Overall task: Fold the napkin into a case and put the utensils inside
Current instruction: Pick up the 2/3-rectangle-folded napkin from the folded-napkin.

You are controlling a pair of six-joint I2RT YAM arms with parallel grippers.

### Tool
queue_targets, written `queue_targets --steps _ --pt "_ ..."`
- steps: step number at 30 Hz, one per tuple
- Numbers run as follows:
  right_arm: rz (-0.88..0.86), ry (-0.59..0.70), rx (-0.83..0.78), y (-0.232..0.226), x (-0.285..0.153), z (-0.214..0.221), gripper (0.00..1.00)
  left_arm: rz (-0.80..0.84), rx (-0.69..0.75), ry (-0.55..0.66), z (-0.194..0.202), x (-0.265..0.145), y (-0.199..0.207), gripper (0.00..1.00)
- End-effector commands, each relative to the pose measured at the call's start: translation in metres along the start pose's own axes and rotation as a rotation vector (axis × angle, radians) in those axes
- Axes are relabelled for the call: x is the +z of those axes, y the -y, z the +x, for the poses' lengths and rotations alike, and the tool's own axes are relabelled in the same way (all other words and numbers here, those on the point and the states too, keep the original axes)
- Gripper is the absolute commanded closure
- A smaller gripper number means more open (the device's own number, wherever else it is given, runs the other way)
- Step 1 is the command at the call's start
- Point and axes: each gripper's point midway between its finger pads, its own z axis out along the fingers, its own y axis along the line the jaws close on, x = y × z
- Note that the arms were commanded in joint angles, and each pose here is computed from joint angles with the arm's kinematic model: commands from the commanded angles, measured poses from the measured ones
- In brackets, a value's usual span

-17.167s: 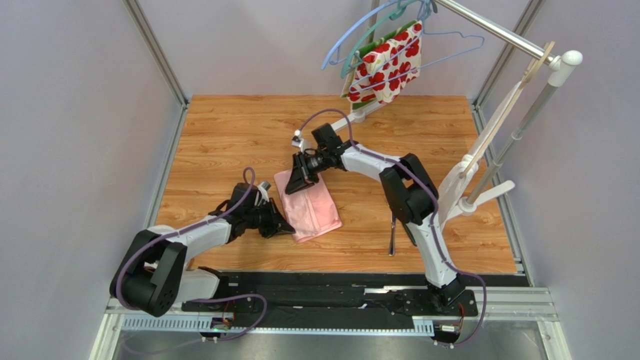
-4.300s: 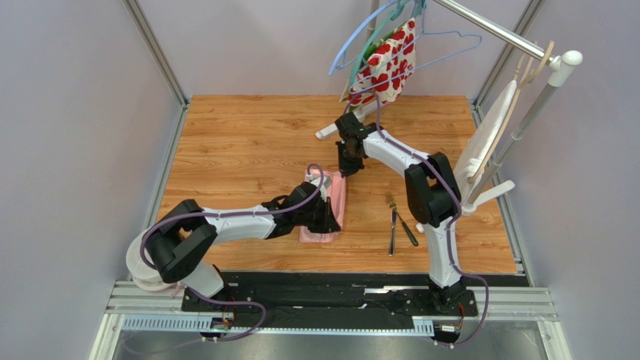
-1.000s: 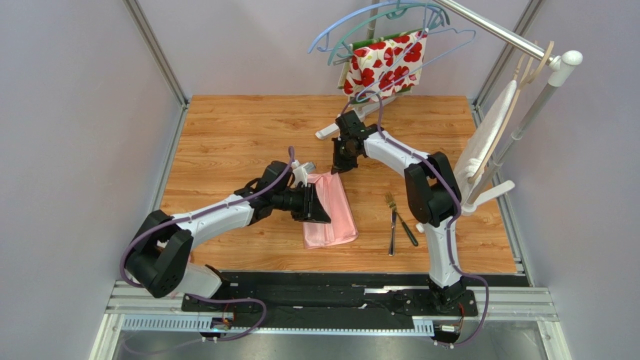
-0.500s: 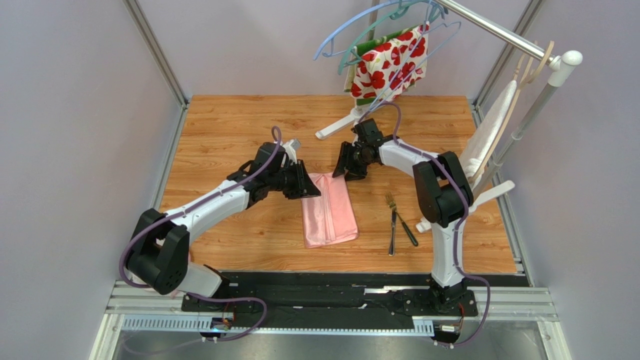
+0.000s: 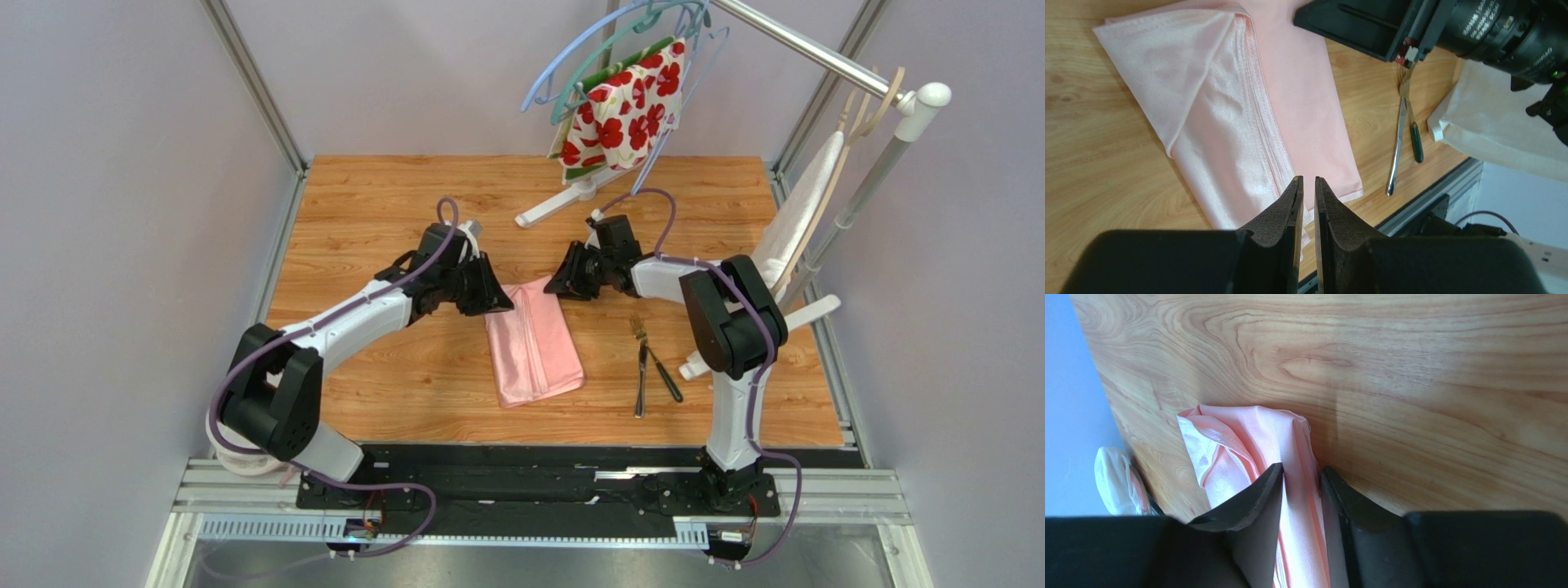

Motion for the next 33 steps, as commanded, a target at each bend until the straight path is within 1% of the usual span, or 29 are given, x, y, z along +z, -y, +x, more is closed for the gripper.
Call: queue_targets --steps 1,2,3,4,6,9,12,14,16,17,19,20,22,26,33 --pt "-0.113 0.097 0.003 -0.015 0.002 -0.019 0.73 -0.089 0.036 0.079 -0.029 0.001 -0.007 0.76" --pt "-0.132 0.094 0.002 -0.017 0.003 -0.019 0.75 -0.096 0.048 0.090 -0.033 0.001 -0.008 0.74" --pt "-0.156 0.109 -0.009 -0.020 0.003 -0.022 0.82 -0.124 0.052 0.105 -0.036 0.003 -0.013 0.72" --pt "-0.173 0.115 -0.011 -0.022 0.003 -0.024 0.92 -0.127 0.060 0.118 -0.039 0.003 -0.013 0.69" --pt "-0.222 0.125 -0.015 -0.030 0.003 -0.026 1.00 -0.166 0.074 0.148 -0.045 0.001 -0.020 0.68" --pt "-0.269 0.126 -0.035 -0.042 -0.003 -0.028 1.00 -0.215 0.106 0.178 -0.052 -0.004 -0.026 0.66" --pt "-0.276 0.117 -0.045 -0.049 -0.009 -0.028 1.00 -0.261 0.149 0.180 -0.057 -0.005 -0.032 0.67" --pt "-0.278 0.111 -0.059 -0.054 -0.012 -0.030 1.00 -0.298 0.175 0.161 -0.058 -0.002 -0.039 0.68" --pt "-0.256 0.100 -0.073 -0.055 -0.016 -0.026 1.00 -0.320 0.196 0.129 -0.061 0.001 -0.038 0.70" --pt "-0.250 0.104 -0.077 -0.056 -0.017 -0.028 1.00 -0.372 0.209 0.097 -0.058 0.009 -0.049 0.71" --pt "-0.232 0.081 -0.072 -0.053 -0.015 -0.025 1.00 -0.391 0.235 0.077 -0.061 0.014 -0.047 0.72" --pt "-0.239 0.074 -0.074 -0.056 -0.016 -0.024 1.00 -0.422 0.262 0.053 -0.056 0.022 -0.053 0.72" --pt "-0.240 0.080 -0.072 -0.058 -0.017 -0.024 1.00 -0.431 0.295 0.037 -0.057 0.029 -0.049 0.72" --pt "-0.249 0.078 -0.064 -0.064 -0.018 -0.024 1.00 -0.505 0.365 -0.008 -0.053 0.040 -0.058 0.71" --pt "-0.269 0.063 -0.067 -0.070 -0.017 -0.025 1.00 -0.558 0.450 -0.039 -0.048 0.046 -0.058 0.68"
